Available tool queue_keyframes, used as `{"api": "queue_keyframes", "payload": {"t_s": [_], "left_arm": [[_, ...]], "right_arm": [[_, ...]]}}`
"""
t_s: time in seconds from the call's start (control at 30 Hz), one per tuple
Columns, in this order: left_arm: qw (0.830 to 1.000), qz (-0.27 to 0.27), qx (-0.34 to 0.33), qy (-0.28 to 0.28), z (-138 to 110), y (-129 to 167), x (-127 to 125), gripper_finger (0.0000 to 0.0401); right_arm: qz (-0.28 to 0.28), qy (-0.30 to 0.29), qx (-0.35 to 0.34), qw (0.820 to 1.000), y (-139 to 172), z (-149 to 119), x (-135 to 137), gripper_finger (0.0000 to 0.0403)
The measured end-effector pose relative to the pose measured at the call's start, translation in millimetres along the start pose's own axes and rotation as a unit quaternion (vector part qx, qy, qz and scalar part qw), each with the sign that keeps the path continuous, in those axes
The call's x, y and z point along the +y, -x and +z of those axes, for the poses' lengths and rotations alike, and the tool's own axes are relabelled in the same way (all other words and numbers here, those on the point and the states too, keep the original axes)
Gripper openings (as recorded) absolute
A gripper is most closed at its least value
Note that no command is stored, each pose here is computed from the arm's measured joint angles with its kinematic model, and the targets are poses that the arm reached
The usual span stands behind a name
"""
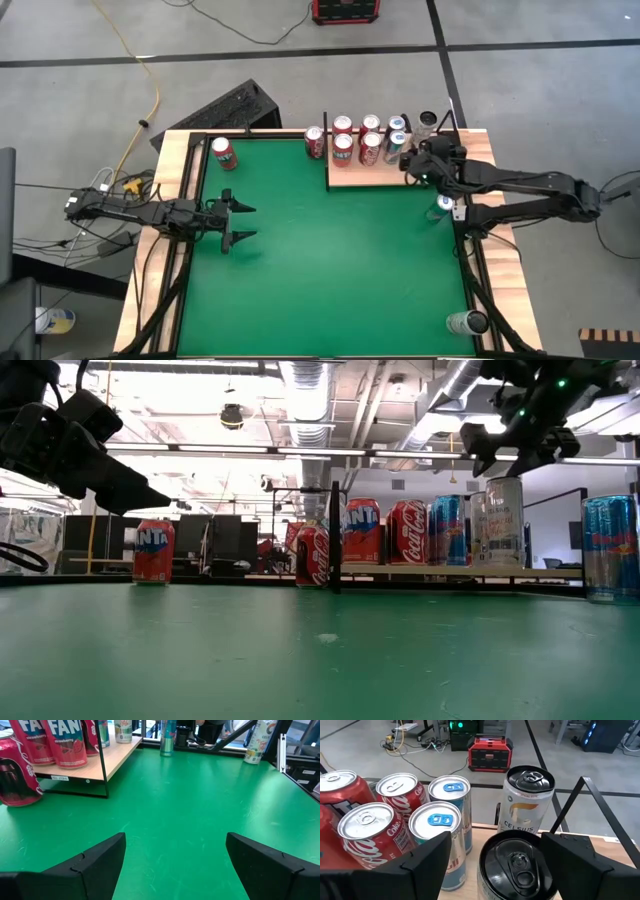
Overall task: Place canned beverage on shelf
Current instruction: Put the left yellow soda can on the shelf aligned with the other yellow soda can
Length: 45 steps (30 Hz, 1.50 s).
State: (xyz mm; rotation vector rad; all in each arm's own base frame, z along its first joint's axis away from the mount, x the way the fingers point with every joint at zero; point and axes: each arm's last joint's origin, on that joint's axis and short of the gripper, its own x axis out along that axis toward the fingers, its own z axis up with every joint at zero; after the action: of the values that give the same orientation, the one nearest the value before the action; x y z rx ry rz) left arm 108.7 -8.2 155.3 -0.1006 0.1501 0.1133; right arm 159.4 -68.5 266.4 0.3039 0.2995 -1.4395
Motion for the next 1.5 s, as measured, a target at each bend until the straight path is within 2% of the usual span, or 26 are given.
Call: {"api": "queue_keyframes", "payload": {"t_s": [0.27, 0.9, 0.97, 1.1, 1.5], "left_arm": [[1.0, 0.0, 0.0, 0.0, 0.0, 0.0, 0.0, 0.033], [1.0, 0.0, 0.0, 0.0, 0.0, 0.0, 0.0, 0.033], [1.0, 0.0, 0.0, 0.0, 0.0, 0.0, 0.0, 0.033], [1.0, 0.0, 0.0, 0.0, 0.0, 0.0, 0.0, 0.033], [1.0, 0.0, 0.0, 0.0, 0.0, 0.0, 0.0, 0.033]], "right_arm": [[-0.005, 0.023, -0.005, 1.0, 5.0, -2.9, -1.8, 0.0331], [-0.045, 0.01, -0.001, 0.999, -3.6, -18.4, 9.4, 0.0331], [-0.042, 0.03, -0.003, 0.999, -1.7, -18.8, 9.3, 0.0331], [-0.029, 0.031, -0.007, 0.999, 3.8, -15.4, 5.6, 0.0331], [-0.006, 0.001, -0.026, 1.0, 16.1, -5.1, -6.7, 0.0331]]}}
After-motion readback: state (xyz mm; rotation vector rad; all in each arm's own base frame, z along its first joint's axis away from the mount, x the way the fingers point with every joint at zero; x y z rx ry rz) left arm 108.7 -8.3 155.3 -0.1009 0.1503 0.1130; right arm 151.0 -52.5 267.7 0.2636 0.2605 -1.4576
